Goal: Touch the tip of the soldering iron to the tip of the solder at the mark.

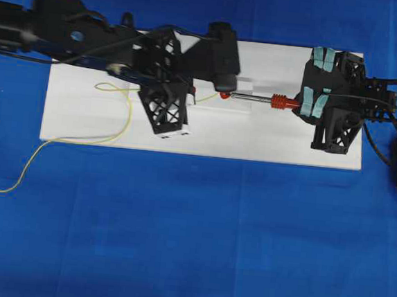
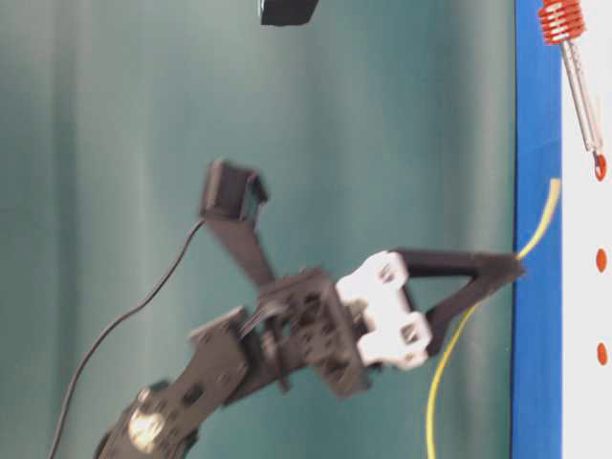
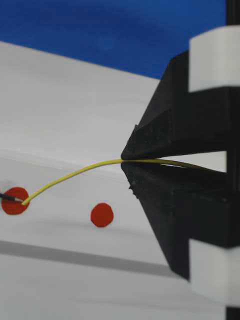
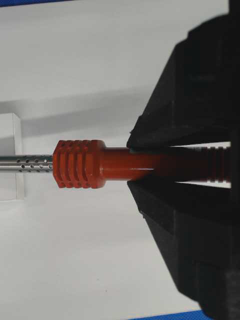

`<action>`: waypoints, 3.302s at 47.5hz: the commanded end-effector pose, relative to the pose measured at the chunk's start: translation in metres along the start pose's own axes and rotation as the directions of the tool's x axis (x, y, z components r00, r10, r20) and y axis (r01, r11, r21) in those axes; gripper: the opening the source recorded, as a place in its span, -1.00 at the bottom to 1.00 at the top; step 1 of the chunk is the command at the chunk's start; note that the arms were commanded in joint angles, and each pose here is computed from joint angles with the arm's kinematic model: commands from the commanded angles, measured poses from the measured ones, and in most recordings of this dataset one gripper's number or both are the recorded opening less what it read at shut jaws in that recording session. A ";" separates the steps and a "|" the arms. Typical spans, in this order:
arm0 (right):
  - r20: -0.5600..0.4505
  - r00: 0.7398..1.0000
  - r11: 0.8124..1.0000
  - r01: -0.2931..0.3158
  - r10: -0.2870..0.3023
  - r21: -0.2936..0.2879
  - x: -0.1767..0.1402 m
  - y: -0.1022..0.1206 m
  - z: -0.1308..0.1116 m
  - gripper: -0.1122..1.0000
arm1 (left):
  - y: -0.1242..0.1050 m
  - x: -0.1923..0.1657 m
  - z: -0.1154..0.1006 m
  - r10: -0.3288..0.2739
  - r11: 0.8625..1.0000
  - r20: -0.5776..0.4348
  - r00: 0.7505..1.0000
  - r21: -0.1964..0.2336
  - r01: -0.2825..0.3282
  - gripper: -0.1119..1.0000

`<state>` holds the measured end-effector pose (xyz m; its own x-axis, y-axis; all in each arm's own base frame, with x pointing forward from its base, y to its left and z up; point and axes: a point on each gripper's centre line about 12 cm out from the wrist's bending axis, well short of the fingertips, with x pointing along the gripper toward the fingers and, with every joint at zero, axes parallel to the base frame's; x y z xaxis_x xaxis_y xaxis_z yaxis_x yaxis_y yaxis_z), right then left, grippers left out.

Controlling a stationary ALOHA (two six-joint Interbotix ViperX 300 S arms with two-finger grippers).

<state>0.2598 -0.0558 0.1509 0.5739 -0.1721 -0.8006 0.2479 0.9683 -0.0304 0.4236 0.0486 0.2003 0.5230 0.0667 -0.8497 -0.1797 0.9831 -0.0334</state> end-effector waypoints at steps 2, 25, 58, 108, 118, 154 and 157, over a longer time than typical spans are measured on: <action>0.026 1.000 1.000 -0.004 0.004 0.003 -0.002 0.001 0.006 -0.66 | -0.001 -0.028 0.001 -0.005 1.000 0.057 0.998 -0.001 0.005 -0.75; 0.078 0.997 1.000 -0.003 0.002 0.001 -0.017 0.000 0.013 -0.66 | -0.001 -0.032 -0.018 -0.009 1.000 0.059 0.998 -0.001 0.009 -0.75; 0.251 0.968 0.997 -0.022 0.002 0.075 -0.073 -0.006 -0.005 -0.65 | -0.008 -0.036 -0.025 -0.027 1.000 0.116 0.993 -0.005 0.028 -0.75; 0.145 0.873 0.874 -0.427 0.466 -0.234 -0.047 0.153 -0.010 -0.66 | -0.188 -0.058 -0.133 -0.480 0.876 0.242 0.843 0.179 0.447 -0.75; 0.099 0.874 0.863 -0.443 0.476 -0.242 -0.016 0.168 -0.019 -0.65 | -0.200 -0.023 -0.154 -0.491 0.868 0.213 0.845 0.202 0.453 -0.75; 0.031 0.884 0.865 -0.449 0.467 -0.223 0.033 0.190 -0.027 -0.27 | -0.185 0.014 -0.180 -0.425 0.899 0.122 0.897 0.173 0.403 -0.74; 0.027 0.886 0.869 -0.447 0.463 -0.212 0.033 0.190 -0.027 0.05 | -0.186 0.013 -0.177 -0.426 0.899 0.129 0.895 0.168 0.404 -0.58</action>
<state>0.2990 0.1236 0.0940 0.6245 0.2803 -0.7290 -0.2055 0.9595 0.1929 0.3105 -0.1631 0.0889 0.6243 -0.3296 -0.7082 0.1902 0.9435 -0.2715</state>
